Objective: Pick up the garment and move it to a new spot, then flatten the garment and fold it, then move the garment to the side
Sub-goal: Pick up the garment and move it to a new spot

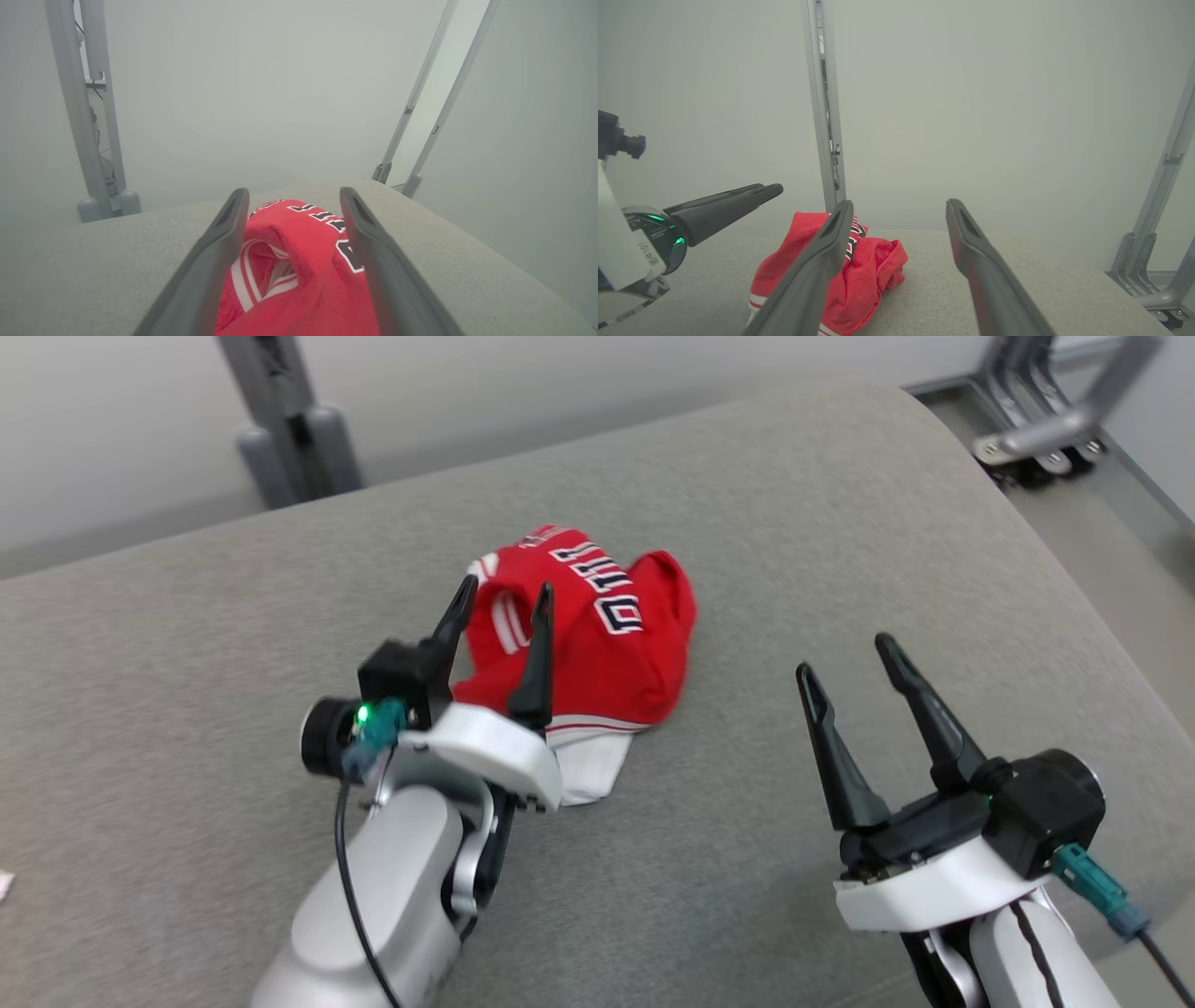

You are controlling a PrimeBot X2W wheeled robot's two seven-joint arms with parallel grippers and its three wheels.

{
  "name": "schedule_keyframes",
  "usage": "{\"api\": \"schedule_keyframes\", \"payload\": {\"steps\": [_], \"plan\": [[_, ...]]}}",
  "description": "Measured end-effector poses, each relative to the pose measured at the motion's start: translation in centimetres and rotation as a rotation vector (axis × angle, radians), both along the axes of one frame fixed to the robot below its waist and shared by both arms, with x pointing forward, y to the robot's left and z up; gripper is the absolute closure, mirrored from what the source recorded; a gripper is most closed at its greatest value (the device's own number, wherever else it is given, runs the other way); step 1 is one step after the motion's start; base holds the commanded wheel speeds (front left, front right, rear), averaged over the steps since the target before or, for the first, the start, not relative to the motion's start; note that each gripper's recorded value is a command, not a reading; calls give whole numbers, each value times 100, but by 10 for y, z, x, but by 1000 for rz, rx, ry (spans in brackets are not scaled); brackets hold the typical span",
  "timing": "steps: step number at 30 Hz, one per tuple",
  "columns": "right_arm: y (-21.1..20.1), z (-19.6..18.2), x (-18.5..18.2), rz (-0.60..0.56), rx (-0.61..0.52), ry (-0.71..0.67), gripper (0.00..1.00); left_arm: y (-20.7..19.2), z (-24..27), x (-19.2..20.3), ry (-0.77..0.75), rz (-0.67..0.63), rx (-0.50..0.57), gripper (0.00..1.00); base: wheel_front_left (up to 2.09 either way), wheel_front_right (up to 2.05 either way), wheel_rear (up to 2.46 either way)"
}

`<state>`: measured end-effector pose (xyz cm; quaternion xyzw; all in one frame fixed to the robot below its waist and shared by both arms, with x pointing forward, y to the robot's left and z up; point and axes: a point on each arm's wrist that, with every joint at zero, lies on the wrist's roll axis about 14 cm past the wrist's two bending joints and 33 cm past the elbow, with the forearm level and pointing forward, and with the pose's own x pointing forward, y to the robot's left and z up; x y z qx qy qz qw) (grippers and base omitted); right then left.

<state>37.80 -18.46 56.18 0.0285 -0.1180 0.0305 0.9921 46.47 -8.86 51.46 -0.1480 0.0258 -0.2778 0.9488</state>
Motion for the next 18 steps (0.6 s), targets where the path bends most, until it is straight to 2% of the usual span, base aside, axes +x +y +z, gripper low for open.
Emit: {"api": "schedule_keyframes", "payload": {"steps": [9,16,18], "plan": [[36,-2,1,105,15,-4,0,94,26,-41,-106,251,-16,0,0,0,0],[51,-7,-4,147,26,7,0,149,47,-83,-181,397,-29,0,0,0,0],[50,-14,-6,144,24,28,0,158,51,-95,-214,419,0,0,0,0,0]]}}
